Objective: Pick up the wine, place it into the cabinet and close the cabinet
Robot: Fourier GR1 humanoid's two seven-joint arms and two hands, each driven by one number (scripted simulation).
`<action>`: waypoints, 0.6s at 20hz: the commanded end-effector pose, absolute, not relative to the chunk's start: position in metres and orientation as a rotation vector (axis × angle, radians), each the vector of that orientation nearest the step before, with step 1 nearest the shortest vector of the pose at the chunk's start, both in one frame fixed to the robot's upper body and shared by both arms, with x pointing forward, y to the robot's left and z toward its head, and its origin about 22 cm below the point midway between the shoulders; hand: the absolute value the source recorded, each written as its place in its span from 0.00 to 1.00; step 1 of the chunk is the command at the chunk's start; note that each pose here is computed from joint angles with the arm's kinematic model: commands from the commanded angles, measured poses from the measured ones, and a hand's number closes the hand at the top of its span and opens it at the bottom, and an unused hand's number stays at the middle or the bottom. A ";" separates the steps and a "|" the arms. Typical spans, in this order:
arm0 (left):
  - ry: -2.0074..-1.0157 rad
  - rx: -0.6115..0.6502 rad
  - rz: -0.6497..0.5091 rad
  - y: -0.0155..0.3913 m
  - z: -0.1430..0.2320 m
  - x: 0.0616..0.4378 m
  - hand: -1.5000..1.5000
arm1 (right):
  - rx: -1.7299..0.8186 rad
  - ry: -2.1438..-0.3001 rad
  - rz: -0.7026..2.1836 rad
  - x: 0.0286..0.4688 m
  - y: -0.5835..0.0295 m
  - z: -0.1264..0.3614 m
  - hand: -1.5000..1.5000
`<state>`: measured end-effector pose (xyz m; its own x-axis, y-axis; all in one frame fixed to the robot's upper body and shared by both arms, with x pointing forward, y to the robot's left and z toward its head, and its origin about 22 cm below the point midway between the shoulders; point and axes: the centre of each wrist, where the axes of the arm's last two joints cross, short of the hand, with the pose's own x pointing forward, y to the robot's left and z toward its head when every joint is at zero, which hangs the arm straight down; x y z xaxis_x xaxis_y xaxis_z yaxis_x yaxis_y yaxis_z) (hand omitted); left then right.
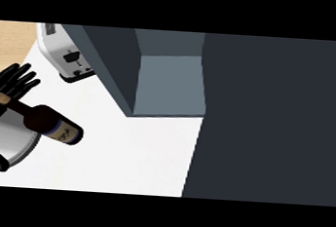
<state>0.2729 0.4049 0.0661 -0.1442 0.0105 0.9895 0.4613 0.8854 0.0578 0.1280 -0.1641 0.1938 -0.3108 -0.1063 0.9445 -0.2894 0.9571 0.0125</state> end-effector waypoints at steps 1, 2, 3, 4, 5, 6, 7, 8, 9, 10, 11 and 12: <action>-1.611 -0.369 -0.282 0.433 0.025 0.261 0.00 | 0.305 -1.957 0.153 0.103 -0.176 0.211 0.00; -1.604 -0.349 -0.282 0.424 0.016 0.256 0.00 | 0.293 -1.956 0.165 0.102 -0.172 0.211 0.00; -1.605 -0.344 -0.252 0.425 0.019 0.268 0.00 | 0.327 -1.942 0.180 0.104 -0.171 0.211 0.00; -1.605 -0.353 -0.263 0.415 0.003 0.253 0.00 | 0.295 -1.935 0.169 0.102 -0.176 0.211 0.00; -1.603 -0.348 -0.264 0.429 0.004 0.254 0.00 | 0.296 -1.943 0.166 0.105 -0.172 0.205 0.00; -1.606 -0.334 -0.269 0.424 0.006 0.264 0.00 | 0.313 -1.949 0.173 0.103 -0.173 0.210 0.00; -1.596 -0.336 -0.262 0.426 0.002 0.260 0.00 | 0.299 -1.953 0.161 0.101 -0.173 0.208 0.00; -1.611 -0.343 -0.266 0.420 -0.007 0.255 0.00 | 0.298 -1.966 0.161 0.100 -0.180 0.213 0.00; -1.602 -0.340 -0.261 0.426 -0.005 0.258 0.00 | 0.302 -1.950 0.161 0.102 -0.173 0.212 0.00; -1.579 -0.350 -0.260 0.416 -0.019 0.254 0.00 | 0.302 -1.941 0.178 0.102 -0.175 0.211 0.00; -1.590 -0.366 -0.252 0.426 -0.015 0.258 0.00 | 0.277 -1.941 0.164 0.109 -0.175 0.209 0.00; -1.580 -0.364 -0.256 0.417 -0.021 0.262 0.00 | 0.311 -1.945 0.185 0.101 -0.171 0.207 0.00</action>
